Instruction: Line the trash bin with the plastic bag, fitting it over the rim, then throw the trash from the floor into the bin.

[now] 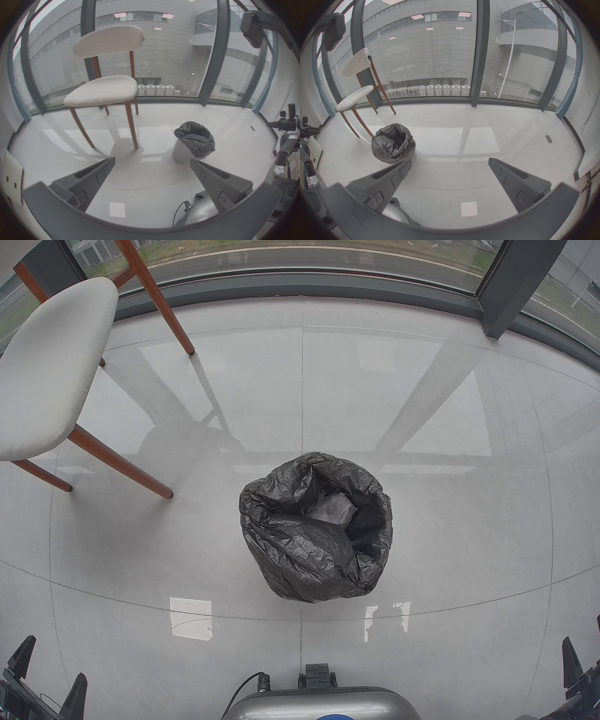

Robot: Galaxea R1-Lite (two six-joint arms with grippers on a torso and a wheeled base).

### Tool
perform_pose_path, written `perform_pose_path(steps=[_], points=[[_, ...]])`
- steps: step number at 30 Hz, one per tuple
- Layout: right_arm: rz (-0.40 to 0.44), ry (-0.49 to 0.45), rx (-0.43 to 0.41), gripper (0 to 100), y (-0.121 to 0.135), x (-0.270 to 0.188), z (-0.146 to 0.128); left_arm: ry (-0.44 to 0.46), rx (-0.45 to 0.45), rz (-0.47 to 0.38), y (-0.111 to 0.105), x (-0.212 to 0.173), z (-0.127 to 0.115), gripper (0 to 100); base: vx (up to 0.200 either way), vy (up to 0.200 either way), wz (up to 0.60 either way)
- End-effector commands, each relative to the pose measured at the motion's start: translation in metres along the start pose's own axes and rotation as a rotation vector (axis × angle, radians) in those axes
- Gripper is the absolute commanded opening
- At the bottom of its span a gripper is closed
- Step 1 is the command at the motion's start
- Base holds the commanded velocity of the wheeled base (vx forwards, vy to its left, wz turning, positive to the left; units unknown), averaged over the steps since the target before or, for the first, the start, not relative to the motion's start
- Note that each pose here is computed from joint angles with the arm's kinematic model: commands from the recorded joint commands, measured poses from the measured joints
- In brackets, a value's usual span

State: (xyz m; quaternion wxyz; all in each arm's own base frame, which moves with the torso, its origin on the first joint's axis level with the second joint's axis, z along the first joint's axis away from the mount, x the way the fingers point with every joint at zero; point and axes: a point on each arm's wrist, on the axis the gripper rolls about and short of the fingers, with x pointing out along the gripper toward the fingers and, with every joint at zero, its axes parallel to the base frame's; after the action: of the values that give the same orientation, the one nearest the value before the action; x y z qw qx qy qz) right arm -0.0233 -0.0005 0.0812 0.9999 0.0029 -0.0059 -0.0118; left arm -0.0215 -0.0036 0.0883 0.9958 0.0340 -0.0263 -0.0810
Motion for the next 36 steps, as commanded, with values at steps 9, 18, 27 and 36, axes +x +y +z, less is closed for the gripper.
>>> perform_pose_path(steps=[9,18,27,36], points=[[0.01,0.006,-0.007,100,0.0,0.0,-0.005,0.037,-0.045,0.182,0.004,0.001,-0.005,100,0.0,0.0,0.0],[0.01,0.006,-0.004,100,0.0,0.0,-0.005,0.099,-0.031,0.082,0.002,0.001,-0.009,100,0.0,0.0,0.0],[0.01,0.006,-0.004,100,0.0,0.0,-0.005,0.082,-0.033,0.138,0.003,0.002,-0.009,100,0.0,0.0,0.0],[0.01,0.006,-0.004,100,0.0,0.0,-0.005,0.081,-0.041,0.156,0.003,0.002,-0.009,100,0.0,0.0,0.0]])
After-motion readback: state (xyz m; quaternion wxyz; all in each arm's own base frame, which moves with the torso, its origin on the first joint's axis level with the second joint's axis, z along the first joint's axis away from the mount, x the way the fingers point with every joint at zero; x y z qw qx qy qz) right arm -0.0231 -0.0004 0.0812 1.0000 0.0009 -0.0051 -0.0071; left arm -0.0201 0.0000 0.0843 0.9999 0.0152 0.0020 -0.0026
